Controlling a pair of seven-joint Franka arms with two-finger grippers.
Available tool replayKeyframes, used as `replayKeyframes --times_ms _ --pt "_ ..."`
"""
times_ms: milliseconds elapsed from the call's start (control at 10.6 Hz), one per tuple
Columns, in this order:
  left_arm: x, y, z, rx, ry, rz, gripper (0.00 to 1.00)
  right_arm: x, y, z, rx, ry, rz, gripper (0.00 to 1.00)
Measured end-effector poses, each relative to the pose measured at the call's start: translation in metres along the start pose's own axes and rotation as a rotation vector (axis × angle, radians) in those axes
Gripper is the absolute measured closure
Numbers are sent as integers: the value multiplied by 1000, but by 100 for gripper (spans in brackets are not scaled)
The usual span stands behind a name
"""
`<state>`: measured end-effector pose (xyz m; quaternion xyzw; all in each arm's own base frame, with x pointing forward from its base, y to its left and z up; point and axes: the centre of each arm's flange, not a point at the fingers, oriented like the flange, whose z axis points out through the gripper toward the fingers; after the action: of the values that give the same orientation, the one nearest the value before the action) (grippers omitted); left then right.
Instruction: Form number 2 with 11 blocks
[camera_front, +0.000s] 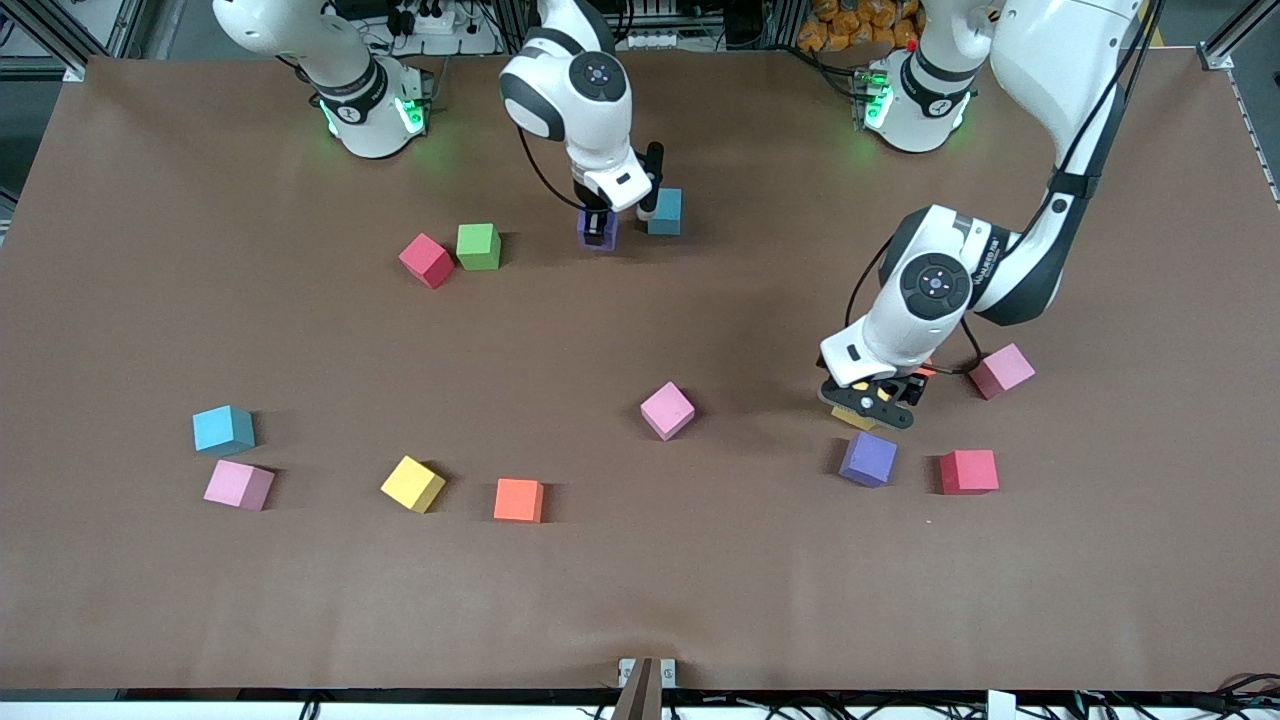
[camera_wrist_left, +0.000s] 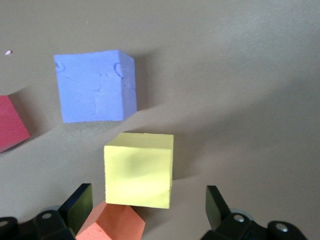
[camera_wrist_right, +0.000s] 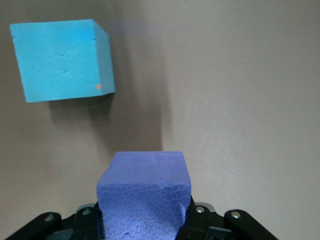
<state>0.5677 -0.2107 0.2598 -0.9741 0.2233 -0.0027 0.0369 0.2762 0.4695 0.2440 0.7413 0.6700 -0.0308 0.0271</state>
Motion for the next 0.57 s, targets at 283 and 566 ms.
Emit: replayKeyframes --times_ms 283,566 --pt "-2 -17 8 -2 -10 -39 0 12 -16 16 7 27 -7 46" --pt "-3 -18 21 -46 -26 -87 0 24 -35 27 16 33 -4 46"
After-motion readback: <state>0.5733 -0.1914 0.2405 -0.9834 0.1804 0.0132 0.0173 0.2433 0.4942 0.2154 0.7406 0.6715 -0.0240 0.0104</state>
